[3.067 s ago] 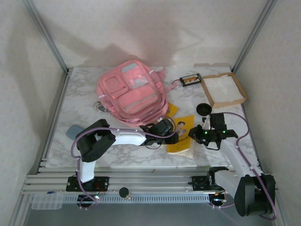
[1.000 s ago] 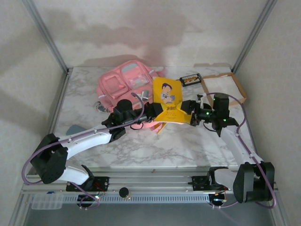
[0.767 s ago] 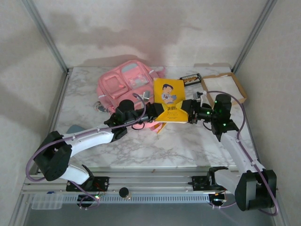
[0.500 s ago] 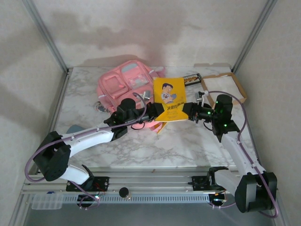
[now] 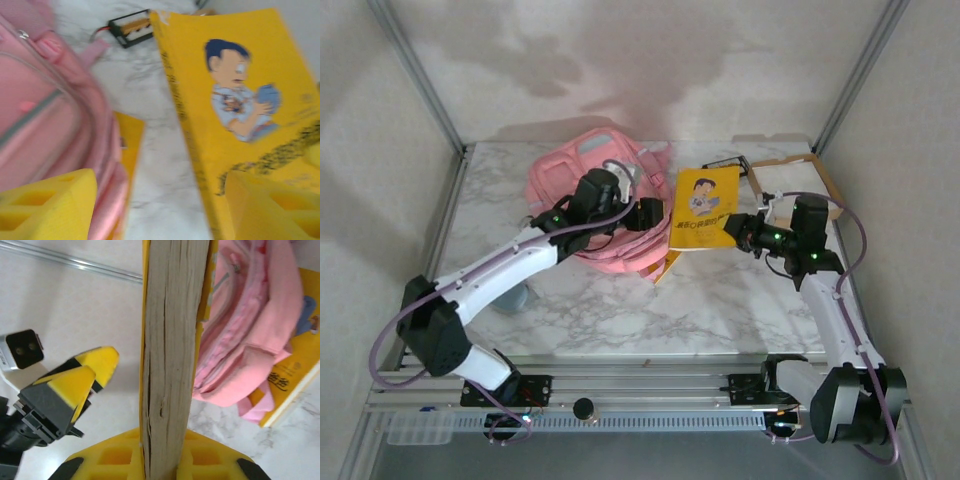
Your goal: Pack books, pencil case, and school supplies into a backpack
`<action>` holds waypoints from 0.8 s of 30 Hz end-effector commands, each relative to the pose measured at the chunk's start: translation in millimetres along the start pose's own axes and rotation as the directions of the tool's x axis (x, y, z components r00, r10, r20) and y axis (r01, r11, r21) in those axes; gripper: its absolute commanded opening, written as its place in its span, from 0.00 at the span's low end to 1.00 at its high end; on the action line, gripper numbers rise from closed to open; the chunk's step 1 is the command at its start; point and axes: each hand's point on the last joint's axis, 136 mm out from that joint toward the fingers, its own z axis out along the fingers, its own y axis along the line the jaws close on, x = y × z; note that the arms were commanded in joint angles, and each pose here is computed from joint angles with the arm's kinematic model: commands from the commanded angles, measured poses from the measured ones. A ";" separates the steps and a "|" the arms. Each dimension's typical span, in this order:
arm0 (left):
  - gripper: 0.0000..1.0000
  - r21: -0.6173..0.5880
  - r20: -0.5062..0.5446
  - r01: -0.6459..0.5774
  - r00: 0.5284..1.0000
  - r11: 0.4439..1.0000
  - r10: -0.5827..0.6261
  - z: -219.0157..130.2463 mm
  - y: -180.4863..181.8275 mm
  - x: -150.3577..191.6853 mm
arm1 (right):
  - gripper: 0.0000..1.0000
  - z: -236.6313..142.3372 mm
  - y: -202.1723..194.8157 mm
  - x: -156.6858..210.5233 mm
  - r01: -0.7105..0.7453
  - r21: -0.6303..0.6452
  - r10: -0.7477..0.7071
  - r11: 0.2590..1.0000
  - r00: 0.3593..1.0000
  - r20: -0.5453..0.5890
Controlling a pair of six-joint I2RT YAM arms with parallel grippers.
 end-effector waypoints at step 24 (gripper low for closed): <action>0.00 -0.257 -0.478 -0.410 0.841 0.875 0.253 75.6 113.5 66.7 | 0.00 -15.6 -25.0 -18.8 0.021 0.089 -0.025 0.996 0.999 0.043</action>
